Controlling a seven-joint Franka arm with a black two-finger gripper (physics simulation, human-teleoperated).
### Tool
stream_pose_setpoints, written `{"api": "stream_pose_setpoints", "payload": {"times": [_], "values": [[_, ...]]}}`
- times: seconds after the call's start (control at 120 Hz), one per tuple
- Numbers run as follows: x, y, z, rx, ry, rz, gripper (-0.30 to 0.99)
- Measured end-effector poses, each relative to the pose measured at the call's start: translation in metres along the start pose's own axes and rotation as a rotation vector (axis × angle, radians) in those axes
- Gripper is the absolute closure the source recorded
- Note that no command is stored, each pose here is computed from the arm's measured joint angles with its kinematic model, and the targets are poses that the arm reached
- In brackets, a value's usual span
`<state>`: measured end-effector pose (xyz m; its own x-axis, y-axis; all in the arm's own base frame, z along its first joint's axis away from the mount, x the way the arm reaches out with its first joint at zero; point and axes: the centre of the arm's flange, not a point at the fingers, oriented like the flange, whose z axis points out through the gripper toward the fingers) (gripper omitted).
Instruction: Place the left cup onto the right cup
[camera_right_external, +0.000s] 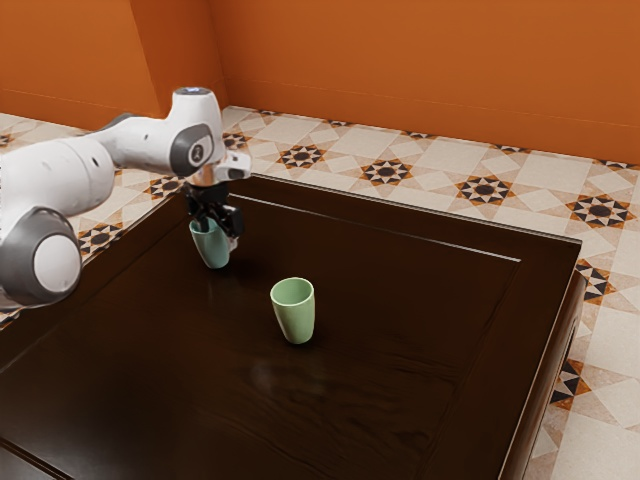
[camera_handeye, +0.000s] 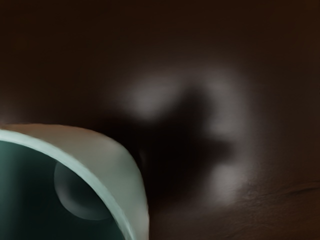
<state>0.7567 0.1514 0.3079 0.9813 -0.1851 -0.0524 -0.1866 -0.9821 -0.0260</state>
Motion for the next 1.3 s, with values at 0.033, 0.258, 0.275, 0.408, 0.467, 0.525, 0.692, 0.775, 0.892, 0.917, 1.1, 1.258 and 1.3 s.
{"api": "stream_pose_setpoints", "payload": {"times": [0.033, 0.258, 0.275, 0.408, 0.467, 0.525, 0.692, 0.775, 0.892, 0.917, 1.1, 1.258, 1.3], "values": [[0.001, 0.000, 0.003, -0.002, 0.000, 0.004, 0.04], [0.001, -0.005, 0.010, 0.002, 0.004, 0.015, 0.15], [0.001, -0.005, 0.009, 0.003, 0.006, 0.016, 0.17], [0.000, -0.009, 0.008, 0.006, 0.011, 0.022, 0.28], [0.000, -0.011, 0.010, 0.005, 0.012, 0.026, 0.34], [-0.001, -0.012, 0.012, 0.006, 0.013, 0.030, 0.40], [0.000, -0.016, 0.014, 0.008, 0.019, 0.040, 0.57], [0.000, -0.017, 0.015, 0.008, 0.021, 0.046, 0.65], [0.001, -0.018, 0.015, 0.009, 0.023, 0.054, 0.71], [0.001, -0.018, 0.015, 0.010, 0.024, 0.055, 0.72], [0.001, -0.019, 0.014, 0.014, 0.027, 0.064, 0.76], [0.001, -0.020, 0.012, 0.018, 0.030, 0.068, 0.77], [0.001, -0.020, 0.010, 0.021, 0.031, 0.068, 0.77]]}}
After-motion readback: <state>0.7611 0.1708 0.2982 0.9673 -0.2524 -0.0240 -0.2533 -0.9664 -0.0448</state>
